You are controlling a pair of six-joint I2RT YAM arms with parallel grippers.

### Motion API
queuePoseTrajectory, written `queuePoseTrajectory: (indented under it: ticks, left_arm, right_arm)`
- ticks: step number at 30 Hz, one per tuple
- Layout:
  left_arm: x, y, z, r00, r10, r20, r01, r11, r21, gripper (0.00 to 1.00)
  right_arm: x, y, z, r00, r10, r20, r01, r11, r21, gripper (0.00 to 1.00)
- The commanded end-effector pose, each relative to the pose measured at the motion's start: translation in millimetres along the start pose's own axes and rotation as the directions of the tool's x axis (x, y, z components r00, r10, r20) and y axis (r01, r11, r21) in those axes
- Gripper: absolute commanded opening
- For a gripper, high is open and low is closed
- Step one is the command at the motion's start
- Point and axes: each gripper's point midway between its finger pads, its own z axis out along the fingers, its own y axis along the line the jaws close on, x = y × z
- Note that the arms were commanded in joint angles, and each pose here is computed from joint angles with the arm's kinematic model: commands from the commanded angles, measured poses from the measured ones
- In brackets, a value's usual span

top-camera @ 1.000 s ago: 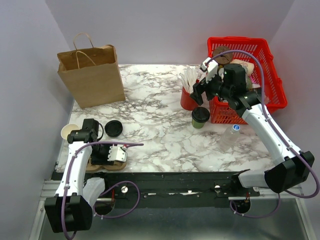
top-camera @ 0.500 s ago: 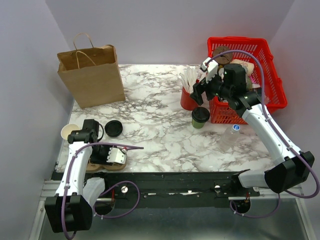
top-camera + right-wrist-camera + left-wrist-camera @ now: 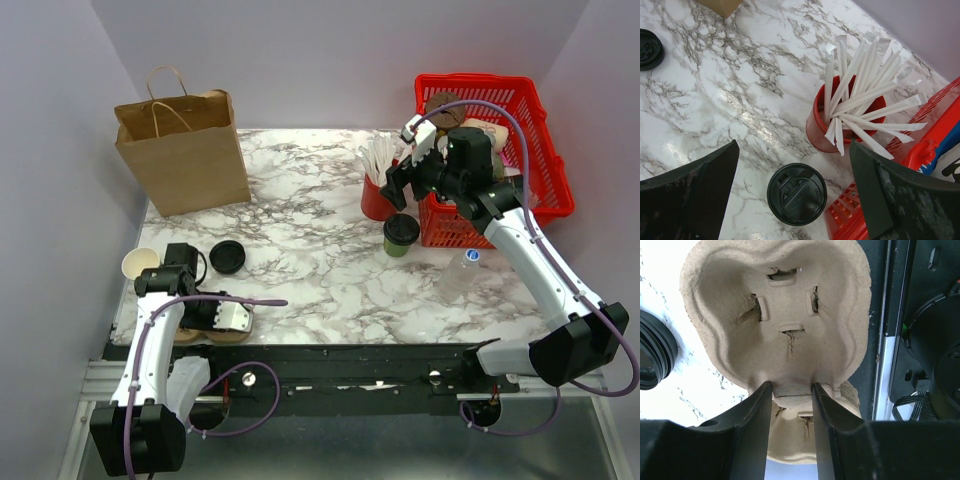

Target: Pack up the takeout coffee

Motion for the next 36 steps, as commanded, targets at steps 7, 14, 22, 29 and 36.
queuePoseTrajectory:
  ticks: [7, 14, 22, 29, 36]
  left_arm:
    - [-12, -24, -29, 0.993, -0.12, 0.006, 0.119, 0.991, 0.057, 0.19]
    - [-15, -23, -32, 0.978, -0.206, 0.017, 0.205, 0.978, 0.045, 0.15]
    - [-34, 9, -68, 0.959, -0.263, 0.107, 0.274, 0.957, -0.097, 0.0]
    - [-75, 42, -105, 0.919, -0.239, 0.315, 0.307, 0.933, -0.188, 0.0]
    - [-78, 104, -118, 0.847, -0.323, 0.423, 0.454, 0.852, -0.26, 0.0]
  right_arm:
    - [-17, -6, 3, 0.999, -0.011, 0.04, 0.011, 1.0, 0.007, 1.0]
    - [-29, -7, 4, 0.998, -0.013, 0.061, 0.013, 1.0, -0.002, 1.0]
    - [-40, -6, 4, 0.996, -0.02, 0.083, 0.021, 1.0, -0.017, 1.0]
    - [-47, -5, 4, 0.995, -0.004, 0.099, 0.006, 1.0, -0.025, 1.0]
    - [-61, -10, 0, 0.992, -0.021, 0.124, 0.022, 1.0, -0.007, 1.0]
